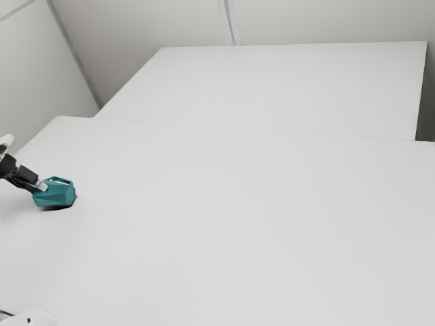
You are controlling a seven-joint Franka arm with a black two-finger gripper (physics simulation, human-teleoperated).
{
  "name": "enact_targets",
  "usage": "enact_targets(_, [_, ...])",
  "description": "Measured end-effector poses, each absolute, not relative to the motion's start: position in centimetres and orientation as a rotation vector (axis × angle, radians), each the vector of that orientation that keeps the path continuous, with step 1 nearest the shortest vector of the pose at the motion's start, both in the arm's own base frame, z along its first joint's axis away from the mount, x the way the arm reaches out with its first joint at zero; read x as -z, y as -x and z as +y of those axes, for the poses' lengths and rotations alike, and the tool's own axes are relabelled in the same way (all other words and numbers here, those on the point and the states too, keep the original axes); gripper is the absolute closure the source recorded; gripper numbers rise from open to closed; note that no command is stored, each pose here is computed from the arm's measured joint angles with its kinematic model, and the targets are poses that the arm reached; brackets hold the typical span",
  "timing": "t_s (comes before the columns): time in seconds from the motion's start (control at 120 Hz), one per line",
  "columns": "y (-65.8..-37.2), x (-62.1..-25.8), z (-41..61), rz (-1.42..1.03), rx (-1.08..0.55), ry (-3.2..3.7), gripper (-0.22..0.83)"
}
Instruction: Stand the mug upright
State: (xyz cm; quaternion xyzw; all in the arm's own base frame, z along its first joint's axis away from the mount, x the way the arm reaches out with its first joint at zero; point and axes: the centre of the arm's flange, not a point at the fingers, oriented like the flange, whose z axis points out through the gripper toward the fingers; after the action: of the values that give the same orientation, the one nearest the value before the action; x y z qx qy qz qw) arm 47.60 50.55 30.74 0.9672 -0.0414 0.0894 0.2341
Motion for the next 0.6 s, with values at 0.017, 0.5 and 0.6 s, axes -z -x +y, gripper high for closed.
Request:
enact_targets(0.017, [-47.6, -30.7, 50.5, -0.118, -0.249, -2.652, 0.00])
enact_targets(0.5, [-47.4, -30.3, 49.7, -0.168, -0.368, -2.522, 0.23])
enact_targets(0.6, [-47.4, -30.2, 49.5, -0.168, -0.390, -2.492, 0.31])
